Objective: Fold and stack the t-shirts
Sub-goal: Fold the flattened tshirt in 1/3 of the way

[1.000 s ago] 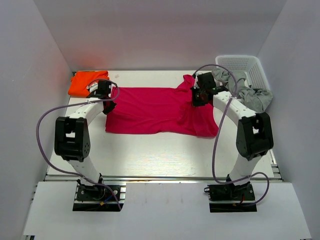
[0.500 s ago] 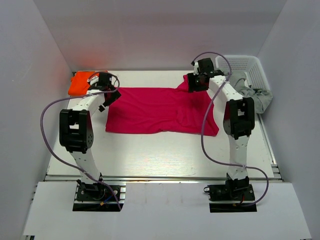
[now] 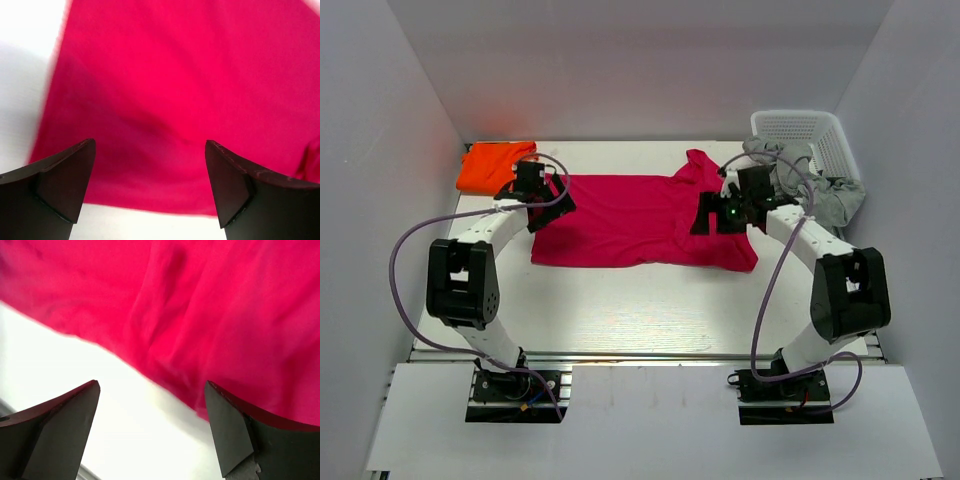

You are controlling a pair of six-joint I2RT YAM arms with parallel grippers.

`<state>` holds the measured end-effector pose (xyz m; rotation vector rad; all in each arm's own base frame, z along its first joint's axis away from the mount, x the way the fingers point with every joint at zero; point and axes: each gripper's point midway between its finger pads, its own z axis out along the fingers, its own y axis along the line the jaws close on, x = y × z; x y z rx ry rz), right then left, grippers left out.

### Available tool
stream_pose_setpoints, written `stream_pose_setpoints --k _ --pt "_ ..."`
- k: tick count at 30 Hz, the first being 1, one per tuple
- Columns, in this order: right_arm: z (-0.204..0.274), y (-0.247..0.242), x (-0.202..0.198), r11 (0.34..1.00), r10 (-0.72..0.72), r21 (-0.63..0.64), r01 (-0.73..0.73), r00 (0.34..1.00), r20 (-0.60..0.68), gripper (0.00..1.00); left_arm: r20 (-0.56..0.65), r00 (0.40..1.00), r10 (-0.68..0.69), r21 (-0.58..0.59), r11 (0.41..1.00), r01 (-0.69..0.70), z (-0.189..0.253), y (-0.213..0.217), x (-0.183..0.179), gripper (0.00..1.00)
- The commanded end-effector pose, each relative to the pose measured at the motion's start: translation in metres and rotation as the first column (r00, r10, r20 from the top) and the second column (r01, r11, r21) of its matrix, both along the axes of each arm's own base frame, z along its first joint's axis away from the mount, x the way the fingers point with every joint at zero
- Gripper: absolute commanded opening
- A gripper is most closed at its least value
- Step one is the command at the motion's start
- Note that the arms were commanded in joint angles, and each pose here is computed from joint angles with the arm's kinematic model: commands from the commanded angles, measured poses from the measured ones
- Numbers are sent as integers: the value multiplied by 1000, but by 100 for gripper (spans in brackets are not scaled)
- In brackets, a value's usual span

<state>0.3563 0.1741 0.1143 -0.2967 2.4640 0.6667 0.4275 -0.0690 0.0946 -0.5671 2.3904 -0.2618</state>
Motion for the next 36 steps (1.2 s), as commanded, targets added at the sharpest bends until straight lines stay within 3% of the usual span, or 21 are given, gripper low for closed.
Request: stream_pose_setpoints --k 1,6,10,15,23,30,36 --pt "-11 22 -15 991 74 118 -69 997 -38 90 3 992 -128 -58 990 128 -6 -25 -10 100" --pt "-32 25 -18 988 83 142 -68 991 -104 90 -28 989 -145 -68 987 143 -30 -28 -28 100" --pt "-53 13 -12 996 -6 90 21 986 -164 90 -81 989 -122 -67 991 117 -49 -18 -36 100" --pt "-72 -27 5 981 -187 -74 178 970 -153 90 -210 975 -76 -6 997 77 -79 -4 -55 100" --pt "-54 -76 22 930 -336 -184 318 939 -76 90 -259 966 7 100 995 20 -90 23 -78 100" --pt "-16 -79 34 933 -329 -150 327 944 14 90 -253 967 -15 82 996 37 -87 19 -76 100" --pt "15 -19 9 992 -79 99 76 996 30 90 -209 977 -47 50 997 59 -73 12 -68 100"
